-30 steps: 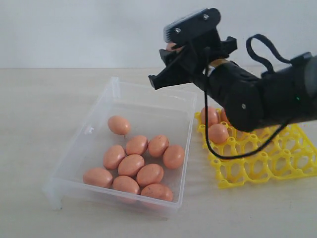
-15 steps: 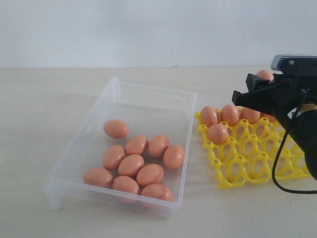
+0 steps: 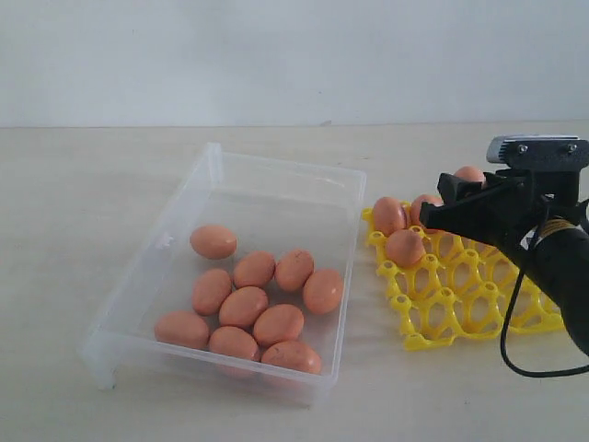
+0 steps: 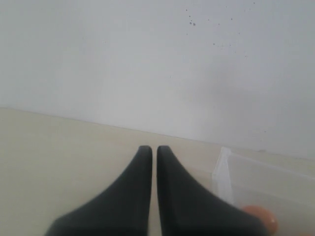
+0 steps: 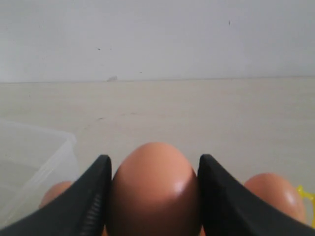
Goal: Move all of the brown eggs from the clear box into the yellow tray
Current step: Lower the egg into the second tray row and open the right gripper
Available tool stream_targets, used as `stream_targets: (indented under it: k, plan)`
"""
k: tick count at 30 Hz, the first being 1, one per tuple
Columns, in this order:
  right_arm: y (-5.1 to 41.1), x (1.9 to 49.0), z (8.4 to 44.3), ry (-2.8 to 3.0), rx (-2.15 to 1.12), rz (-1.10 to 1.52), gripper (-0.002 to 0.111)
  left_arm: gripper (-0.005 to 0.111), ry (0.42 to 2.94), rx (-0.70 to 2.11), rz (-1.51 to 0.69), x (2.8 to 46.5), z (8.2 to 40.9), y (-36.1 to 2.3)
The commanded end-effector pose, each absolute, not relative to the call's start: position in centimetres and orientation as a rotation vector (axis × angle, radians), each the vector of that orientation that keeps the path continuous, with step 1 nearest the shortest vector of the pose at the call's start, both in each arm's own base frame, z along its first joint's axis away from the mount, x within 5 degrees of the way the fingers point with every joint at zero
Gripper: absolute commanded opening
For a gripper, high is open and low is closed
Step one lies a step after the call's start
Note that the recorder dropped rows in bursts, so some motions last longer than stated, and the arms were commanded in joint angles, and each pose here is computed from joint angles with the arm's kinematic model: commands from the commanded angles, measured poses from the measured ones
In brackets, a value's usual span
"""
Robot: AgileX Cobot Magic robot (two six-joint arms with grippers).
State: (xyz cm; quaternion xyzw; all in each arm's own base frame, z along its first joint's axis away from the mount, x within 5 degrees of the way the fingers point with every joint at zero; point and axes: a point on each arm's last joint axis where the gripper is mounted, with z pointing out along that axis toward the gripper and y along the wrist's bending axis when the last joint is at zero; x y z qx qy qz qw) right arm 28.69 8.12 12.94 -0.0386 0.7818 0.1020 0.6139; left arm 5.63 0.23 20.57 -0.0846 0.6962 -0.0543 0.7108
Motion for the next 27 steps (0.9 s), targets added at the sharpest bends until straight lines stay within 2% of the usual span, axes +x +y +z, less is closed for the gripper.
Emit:
stream_targets:
  k: [1, 7, 21, 24, 27]
  plan:
    - [8.3, 28.8, 12.2, 1.768, -0.116, 0.254, 0.0, 0.004, 1.542, -0.186, -0.125, 5.6, 20.7, 0.2]
    - [8.5, 28.7, 10.2, 1.833, -0.147, 0.257, 0.0, 0.004, 1.542, -0.186, -0.125, 5.6, 20.7, 0.2]
    - [8.9, 28.4, 9.6, 1.893, -0.21, 0.273, 0.0, 0.004, 1.542, -0.186, -0.125, 5.6, 20.7, 0.2]
    - [8.9, 28.4, 9.6, 1.893, -0.224, 0.275, 0.006, 0.004, 1.542, -0.186, -0.125, 5.6, 20.7, 0.2]
    - [9.0, 28.3, 9.6, 1.891, -0.241, 0.277, 0.019, 0.004, 1.542, -0.186, -0.125, 5.6, 20.7, 0.2]
